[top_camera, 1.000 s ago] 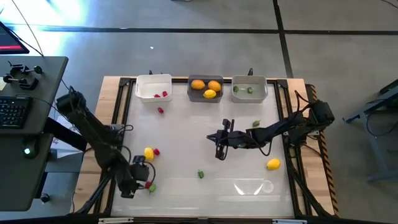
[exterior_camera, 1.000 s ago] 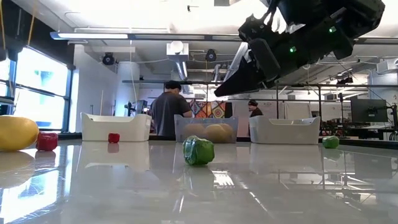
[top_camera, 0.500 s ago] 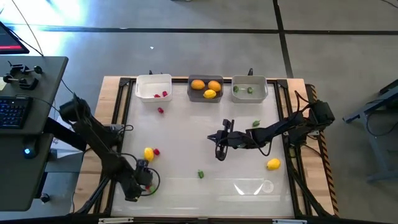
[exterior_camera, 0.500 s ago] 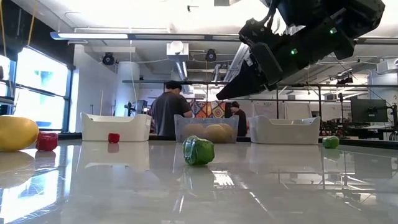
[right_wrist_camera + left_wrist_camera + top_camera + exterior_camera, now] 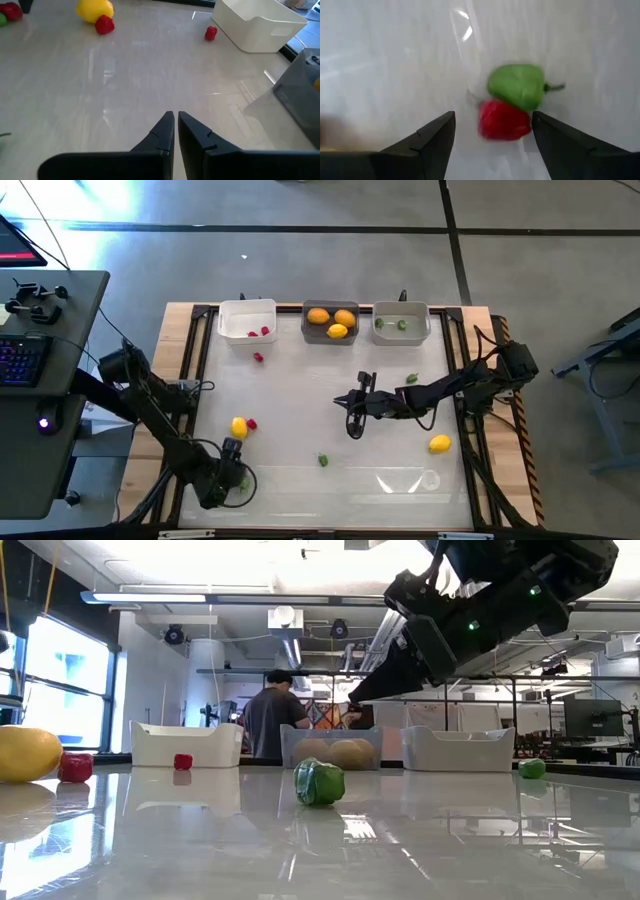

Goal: Sort produce into baskets
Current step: Put the red bell pepper into the white bin

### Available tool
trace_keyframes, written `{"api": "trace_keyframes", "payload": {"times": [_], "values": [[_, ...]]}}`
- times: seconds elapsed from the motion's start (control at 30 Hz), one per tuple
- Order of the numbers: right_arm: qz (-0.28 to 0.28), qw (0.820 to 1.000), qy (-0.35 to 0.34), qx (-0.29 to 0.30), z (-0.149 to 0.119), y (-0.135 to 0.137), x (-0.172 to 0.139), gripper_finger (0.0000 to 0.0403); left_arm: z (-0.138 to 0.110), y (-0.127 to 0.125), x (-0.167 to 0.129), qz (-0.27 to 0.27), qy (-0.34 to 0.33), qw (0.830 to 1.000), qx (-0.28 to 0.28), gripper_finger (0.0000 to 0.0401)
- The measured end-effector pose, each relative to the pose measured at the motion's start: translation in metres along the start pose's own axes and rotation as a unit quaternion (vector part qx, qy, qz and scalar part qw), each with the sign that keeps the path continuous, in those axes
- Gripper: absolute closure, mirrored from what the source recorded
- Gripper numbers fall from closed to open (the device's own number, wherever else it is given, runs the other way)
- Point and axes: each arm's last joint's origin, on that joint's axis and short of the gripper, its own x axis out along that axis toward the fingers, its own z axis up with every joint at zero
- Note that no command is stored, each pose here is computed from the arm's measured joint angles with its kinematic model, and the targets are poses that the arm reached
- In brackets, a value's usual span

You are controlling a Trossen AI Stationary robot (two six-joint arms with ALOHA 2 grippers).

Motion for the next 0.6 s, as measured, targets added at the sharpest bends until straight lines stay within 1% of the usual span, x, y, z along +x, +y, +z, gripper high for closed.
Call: {"api": "trace_keyframes", "payload": {"times": [0.1,0.33,0.6], "values": [[-0.004,1.000,0.001,0.001,0.000,-0.003,0.001,0.0387,0.005,0.000,-0.005,0.022,-0.006,1.000,0.008,0.0167],[-0.016,1.000,0.004,-0.006,0.000,-0.010,0.004,0.0387,0.002,0.001,-0.006,0.028,0.008,1.000,0.003,0.0204],[-0.023,1.000,0.006,-0.009,0.000,-0.017,0.007,0.0387,0.000,0.001,-0.005,0.027,0.014,1.000,0.006,0.0218]]}}
